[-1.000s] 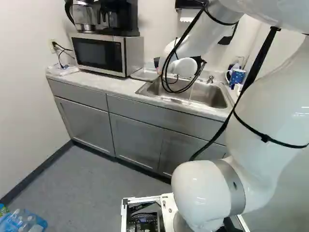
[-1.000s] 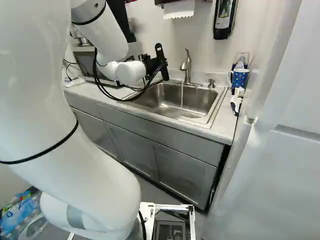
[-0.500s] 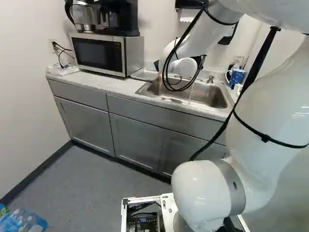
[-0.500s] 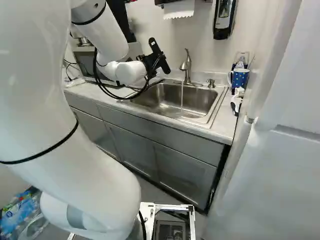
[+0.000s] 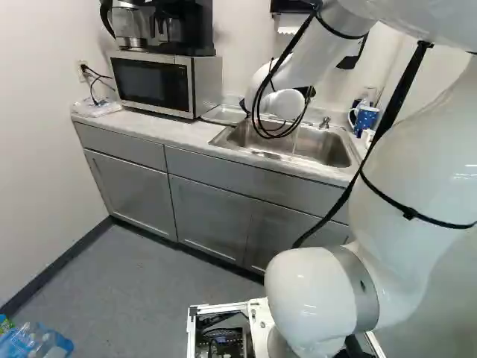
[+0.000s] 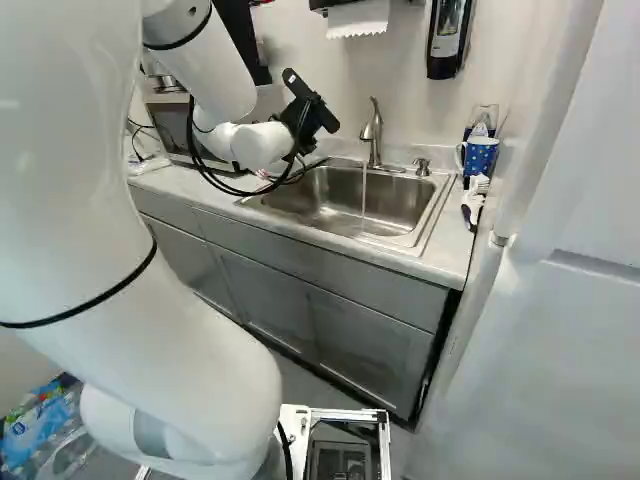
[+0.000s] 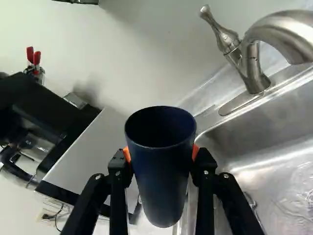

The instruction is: Rinse the cup and place it in the tray

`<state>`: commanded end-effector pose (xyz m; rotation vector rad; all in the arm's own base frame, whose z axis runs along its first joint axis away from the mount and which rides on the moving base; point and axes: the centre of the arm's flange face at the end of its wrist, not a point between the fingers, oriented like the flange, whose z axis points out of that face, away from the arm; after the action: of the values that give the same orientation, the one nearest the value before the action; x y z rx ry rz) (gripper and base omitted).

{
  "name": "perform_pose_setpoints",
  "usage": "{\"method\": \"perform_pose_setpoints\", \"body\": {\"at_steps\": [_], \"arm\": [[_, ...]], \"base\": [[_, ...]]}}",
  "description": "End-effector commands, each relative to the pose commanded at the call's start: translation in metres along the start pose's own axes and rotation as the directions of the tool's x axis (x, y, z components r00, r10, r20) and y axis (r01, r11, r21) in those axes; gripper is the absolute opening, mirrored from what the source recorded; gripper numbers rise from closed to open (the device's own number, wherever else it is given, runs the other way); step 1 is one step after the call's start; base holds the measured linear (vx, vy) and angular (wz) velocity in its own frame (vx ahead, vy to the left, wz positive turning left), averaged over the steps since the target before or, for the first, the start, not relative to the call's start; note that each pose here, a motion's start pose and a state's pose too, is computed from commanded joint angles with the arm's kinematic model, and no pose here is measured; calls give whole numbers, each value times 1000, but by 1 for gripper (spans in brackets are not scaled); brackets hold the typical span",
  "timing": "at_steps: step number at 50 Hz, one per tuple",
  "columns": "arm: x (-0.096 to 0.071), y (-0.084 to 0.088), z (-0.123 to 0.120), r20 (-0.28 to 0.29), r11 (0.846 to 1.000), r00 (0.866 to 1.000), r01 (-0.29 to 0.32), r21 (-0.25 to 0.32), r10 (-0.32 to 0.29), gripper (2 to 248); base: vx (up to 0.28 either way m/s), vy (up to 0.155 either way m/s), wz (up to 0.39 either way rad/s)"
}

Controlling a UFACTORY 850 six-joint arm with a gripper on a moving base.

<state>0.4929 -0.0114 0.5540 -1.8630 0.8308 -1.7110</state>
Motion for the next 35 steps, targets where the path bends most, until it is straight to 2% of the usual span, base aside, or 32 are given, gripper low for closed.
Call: {"method": "perform_pose_setpoints", "body": {"at_steps": [8, 17, 26, 35], "arm": [[0, 0, 0, 0, 996, 996, 84, 0, -84, 125], [0, 0, 0, 0, 984, 984, 178, 0, -178, 125], [0, 0, 0, 0, 963, 963, 270, 0, -270, 125], [0, 0, 0, 0, 933, 933, 360, 0, -360, 125]], "base": [[0, 0, 0], [0, 0, 0], [0, 0, 0], [0, 0, 0]]}}
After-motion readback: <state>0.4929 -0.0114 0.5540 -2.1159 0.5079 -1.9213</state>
